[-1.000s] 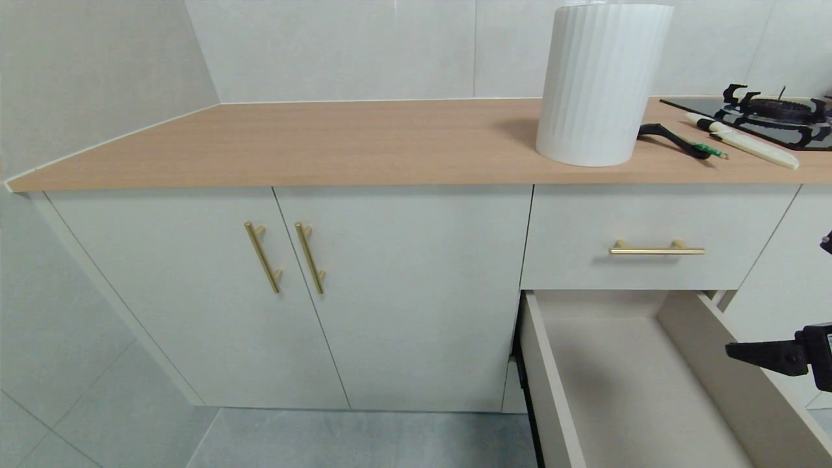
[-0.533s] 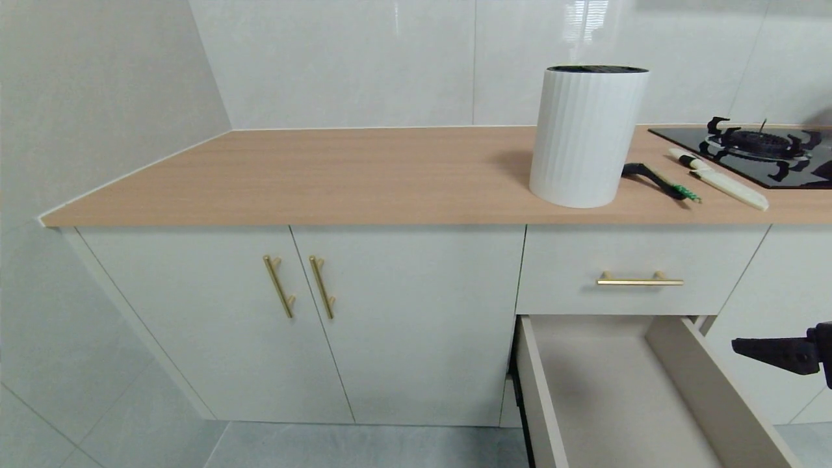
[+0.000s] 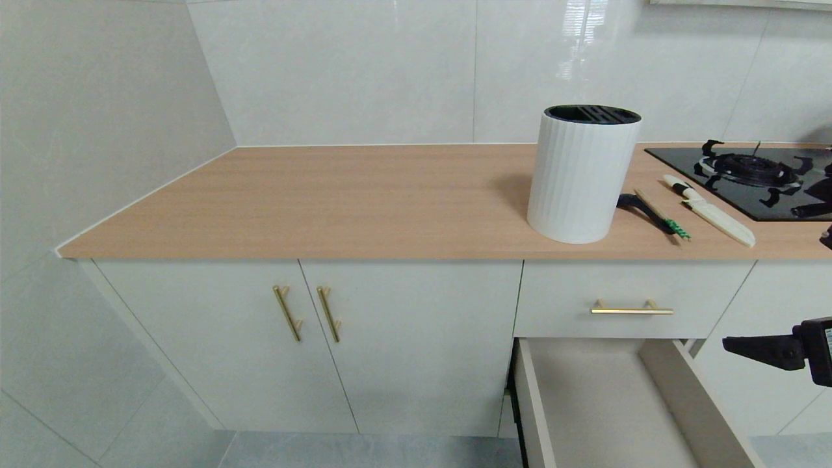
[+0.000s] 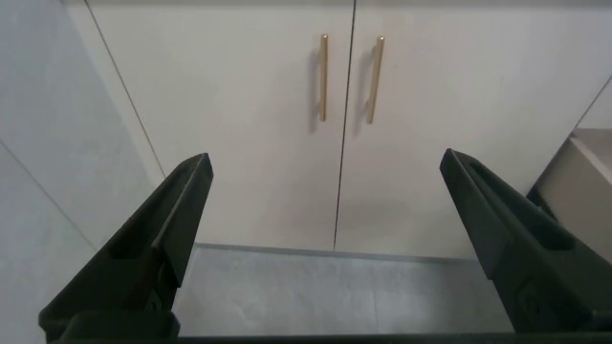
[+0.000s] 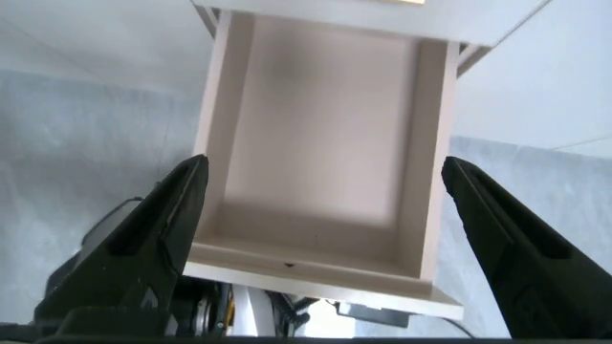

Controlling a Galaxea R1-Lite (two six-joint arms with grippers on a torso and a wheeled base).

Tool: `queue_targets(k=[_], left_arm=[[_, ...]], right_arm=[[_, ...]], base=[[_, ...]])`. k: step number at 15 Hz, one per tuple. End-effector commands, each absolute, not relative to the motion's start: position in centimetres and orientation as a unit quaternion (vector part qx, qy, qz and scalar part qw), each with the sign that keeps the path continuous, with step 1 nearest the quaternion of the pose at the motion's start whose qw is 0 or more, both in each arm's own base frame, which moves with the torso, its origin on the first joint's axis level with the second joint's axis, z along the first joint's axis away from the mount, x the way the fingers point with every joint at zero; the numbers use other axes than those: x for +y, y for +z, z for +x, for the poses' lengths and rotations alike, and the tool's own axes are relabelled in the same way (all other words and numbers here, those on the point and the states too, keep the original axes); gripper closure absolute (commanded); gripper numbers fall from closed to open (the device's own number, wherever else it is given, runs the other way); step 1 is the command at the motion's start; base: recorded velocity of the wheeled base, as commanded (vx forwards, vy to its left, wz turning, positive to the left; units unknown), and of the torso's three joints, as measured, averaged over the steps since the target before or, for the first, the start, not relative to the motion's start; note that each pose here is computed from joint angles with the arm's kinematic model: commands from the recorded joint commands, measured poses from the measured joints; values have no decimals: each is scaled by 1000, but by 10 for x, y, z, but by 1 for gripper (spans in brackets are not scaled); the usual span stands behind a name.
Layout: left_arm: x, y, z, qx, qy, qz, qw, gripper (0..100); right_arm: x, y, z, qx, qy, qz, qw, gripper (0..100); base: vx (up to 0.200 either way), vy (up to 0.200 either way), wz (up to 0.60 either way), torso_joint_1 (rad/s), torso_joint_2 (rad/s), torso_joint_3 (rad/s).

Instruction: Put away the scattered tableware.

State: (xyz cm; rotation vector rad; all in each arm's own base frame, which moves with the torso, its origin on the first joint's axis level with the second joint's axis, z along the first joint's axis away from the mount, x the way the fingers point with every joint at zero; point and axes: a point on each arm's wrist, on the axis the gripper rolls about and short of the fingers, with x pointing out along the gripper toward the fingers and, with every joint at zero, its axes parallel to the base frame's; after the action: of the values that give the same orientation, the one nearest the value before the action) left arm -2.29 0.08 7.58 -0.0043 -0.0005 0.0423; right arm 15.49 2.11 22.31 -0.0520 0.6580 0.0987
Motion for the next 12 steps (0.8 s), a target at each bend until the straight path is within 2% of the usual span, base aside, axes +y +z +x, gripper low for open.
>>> queue_targets(k=[1,3,5,6,8,12], left_arm=[[1,76,-23,1,21,-2,1000,0],[1,76,-23,1,21,-2,1000,0],[1,76,-23,1,21,-2,1000,0],[1,76,-23,1,21,-2,1000,0],[1,76,-23,1,21,-2,1000,0],[1,76,-23,1,21,-2,1000,0]], right_arm=[[22,224,157,320,48,-26,946,0],[23,231,170,304,50,-27,951,0],[27,252,214,292,42,-17,955,0],[27,254,220,290,39,-14,956,0],[31,256,264,311,20,26,950,0],[23,254,314,320,-51,29,946,0]], base=[[0,0,0,51,-119,-66],[0,0,0,16,-28,-13],[0,0,0,0,0,0],[0,0,0,0,0,0],[0,0,0,0,0,0],[0,0,0,0,0,0]])
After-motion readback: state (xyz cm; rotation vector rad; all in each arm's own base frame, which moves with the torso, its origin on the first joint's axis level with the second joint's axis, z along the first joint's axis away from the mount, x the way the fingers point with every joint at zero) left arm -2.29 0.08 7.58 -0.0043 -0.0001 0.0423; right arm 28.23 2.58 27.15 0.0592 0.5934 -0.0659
